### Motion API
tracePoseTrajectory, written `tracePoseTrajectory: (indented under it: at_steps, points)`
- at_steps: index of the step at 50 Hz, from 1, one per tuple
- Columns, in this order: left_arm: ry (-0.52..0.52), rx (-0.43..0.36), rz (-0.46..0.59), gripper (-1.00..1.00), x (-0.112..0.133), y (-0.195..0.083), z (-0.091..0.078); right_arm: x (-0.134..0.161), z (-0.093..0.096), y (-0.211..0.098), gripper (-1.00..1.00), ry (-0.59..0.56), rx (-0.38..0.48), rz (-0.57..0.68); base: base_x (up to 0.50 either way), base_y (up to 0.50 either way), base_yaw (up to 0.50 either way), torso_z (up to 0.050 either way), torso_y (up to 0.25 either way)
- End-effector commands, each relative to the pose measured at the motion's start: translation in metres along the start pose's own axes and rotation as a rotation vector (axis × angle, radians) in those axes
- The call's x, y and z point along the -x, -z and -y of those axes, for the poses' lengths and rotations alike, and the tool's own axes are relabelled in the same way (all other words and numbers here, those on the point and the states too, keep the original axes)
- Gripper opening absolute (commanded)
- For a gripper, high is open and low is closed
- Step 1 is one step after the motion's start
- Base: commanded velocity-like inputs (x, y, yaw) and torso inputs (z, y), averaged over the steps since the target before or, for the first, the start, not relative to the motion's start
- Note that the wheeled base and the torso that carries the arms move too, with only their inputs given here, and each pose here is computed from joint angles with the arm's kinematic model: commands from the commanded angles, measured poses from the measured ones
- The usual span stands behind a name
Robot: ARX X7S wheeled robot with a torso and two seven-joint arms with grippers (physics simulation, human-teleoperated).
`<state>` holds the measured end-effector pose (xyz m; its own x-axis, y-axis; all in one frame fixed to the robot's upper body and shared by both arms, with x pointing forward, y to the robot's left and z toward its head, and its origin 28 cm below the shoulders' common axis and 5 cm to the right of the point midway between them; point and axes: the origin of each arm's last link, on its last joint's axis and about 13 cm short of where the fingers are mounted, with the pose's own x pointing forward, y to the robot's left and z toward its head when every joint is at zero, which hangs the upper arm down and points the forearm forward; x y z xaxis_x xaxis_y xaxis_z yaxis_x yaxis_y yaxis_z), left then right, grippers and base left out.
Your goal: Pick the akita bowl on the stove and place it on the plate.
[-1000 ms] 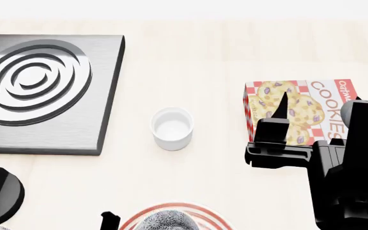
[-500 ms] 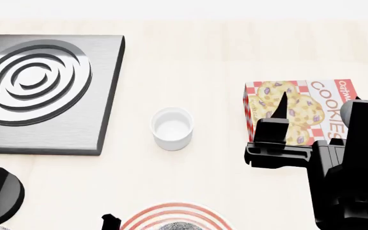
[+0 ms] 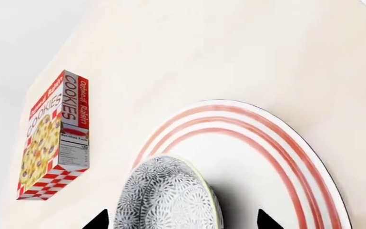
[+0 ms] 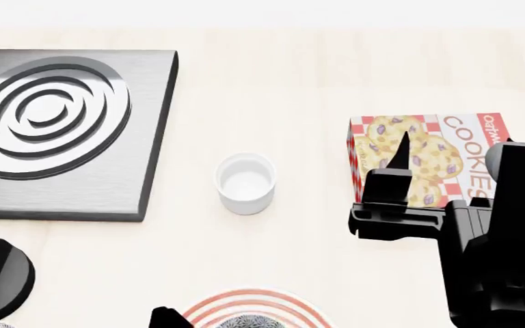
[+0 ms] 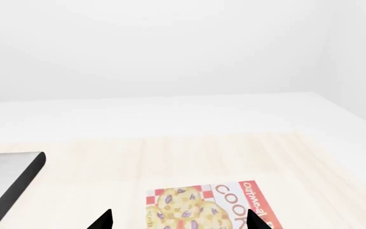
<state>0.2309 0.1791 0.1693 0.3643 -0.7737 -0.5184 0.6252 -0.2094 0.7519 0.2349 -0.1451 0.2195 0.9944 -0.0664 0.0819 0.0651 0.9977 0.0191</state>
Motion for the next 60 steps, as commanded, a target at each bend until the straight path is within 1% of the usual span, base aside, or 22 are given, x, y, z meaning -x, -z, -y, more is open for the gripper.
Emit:
tracePoseTrajectory:
  at_steps: [1, 6, 10, 11, 14, 15, 17, 19, 23, 25, 30, 31, 37, 41, 43, 44, 48, 52, 57, 60]
  points:
    - [-0.032, -0.012, 0.063, 1.00, 0.001, -0.014, -0.004, 0.000, 0.000, 0.000, 1.00, -0.001, 0.001, -0.001, 0.00, 0.00, 0.00, 0.000, 0.000]
    - [-0.045, -0.015, 0.075, 1.00, 0.002, -0.016, -0.005, -0.001, 0.000, 0.003, 1.00, -0.001, 0.001, -0.001, 0.00, 0.00, 0.00, 0.000, 0.000]
    - [-0.073, -0.009, 0.110, 1.00, 0.004, -0.021, -0.007, -0.001, 0.000, 0.002, 1.00, -0.002, 0.002, -0.001, 0.00, 0.00, 0.00, 0.000, 0.000]
    - [-0.093, 0.007, 0.127, 1.00, 0.005, -0.023, -0.010, -0.001, 0.000, 0.002, 1.00, -0.002, 0.002, -0.002, 0.00, 0.00, 0.00, 0.000, 0.000]
    - [-0.136, 0.022, 0.161, 1.00, 0.008, -0.027, -0.016, -0.001, 0.000, 0.003, 1.00, -0.001, 0.002, -0.001, 0.00, 0.00, 0.00, 0.000, 0.000]
    - [-0.175, 0.045, 0.203, 1.00, 0.012, -0.032, -0.021, -0.001, 0.000, 0.003, 1.00, -0.002, 0.002, -0.001, 0.00, 0.00, 0.00, 0.000, 0.000]
    - [-0.202, 0.086, 0.225, 1.00, 0.015, -0.036, -0.024, -0.001, 0.000, 0.001, 1.00, -0.002, 0.002, -0.002, 0.00, 0.00, 0.00, 0.000, 0.000]
    - [-0.271, 0.137, 0.275, 1.00, 0.020, -0.041, -0.030, -0.001, 0.000, 0.002, 1.00, -0.002, 0.002, -0.001, 0.00, 0.00, 0.00, 0.000, 0.000]
    - [-0.327, 0.183, 0.317, 1.00, 0.028, -0.045, -0.038, -0.001, 0.000, 0.002, 1.00, -0.003, 0.002, -0.002, 0.00, 0.00, 0.00, 0.000, 0.000]
    - [-0.385, 0.228, 0.351, 1.00, 0.034, -0.048, -0.044, -0.001, 0.000, 0.002, 1.00, -0.002, 0.002, -0.001, 0.00, 0.00, 0.00, 0.000, 0.000]
    - [-0.446, 0.310, 0.397, 1.00, 0.040, -0.048, -0.042, -0.001, 0.000, 0.003, 1.00, -0.003, 0.003, -0.001, 0.00, 0.00, 0.00, 0.000, 0.000]
    - [-0.462, 0.337, 0.406, 1.00, 0.041, -0.047, -0.042, -0.001, 0.000, 0.003, 1.00, -0.002, 0.003, -0.001, 0.00, 0.00, 0.00, 0.000, 0.000]
    - [-0.523, 0.409, 0.401, 1.00, 0.043, -0.036, -0.043, -0.001, 0.000, 0.003, 1.00, -0.003, 0.002, -0.001, 0.00, 0.00, 0.00, 0.000, 0.000]
    - [-0.581, 0.478, 0.414, 1.00, 0.046, -0.030, -0.044, -0.001, 0.000, 0.003, 1.00, -0.002, 0.003, -0.001, 0.00, 0.00, 0.00, 0.000, 0.000]
    - [-0.598, 0.492, 0.411, 1.00, 0.048, -0.028, -0.045, -0.001, 0.000, 0.003, 1.00, -0.002, 0.003, -0.001, 0.00, 0.00, 0.00, 0.000, 0.000]
    - [-0.626, 0.511, 0.409, 1.00, 0.049, -0.025, -0.048, -0.001, 0.000, 0.003, 1.00, -0.002, 0.003, -0.001, 0.00, 0.00, 0.00, 0.000, 0.000]
    - [-0.680, 0.586, 0.429, 1.00, 0.055, -0.020, -0.055, 0.001, 0.000, 0.001, 1.00, -0.002, 0.002, -0.001, 0.00, 0.00, 0.00, 0.000, 0.000]
    - [-0.714, 0.610, 0.428, 1.00, 0.057, -0.015, -0.057, 0.000, 0.000, 0.001, 1.00, -0.002, 0.002, -0.001, 0.00, 0.00, 0.00, 0.000, 0.000]
    - [-0.767, 0.670, 0.448, 1.00, 0.061, -0.011, -0.062, 0.000, 0.000, 0.001, 1.00, -0.001, 0.002, -0.001, 0.00, 0.00, 0.00, 0.000, 0.000]
    - [-0.794, 0.693, 0.459, 1.00, 0.064, -0.010, -0.064, 0.000, 0.000, 0.001, 1.00, -0.001, 0.003, -0.001, 0.00, 0.00, 0.00, 0.000, 0.000]
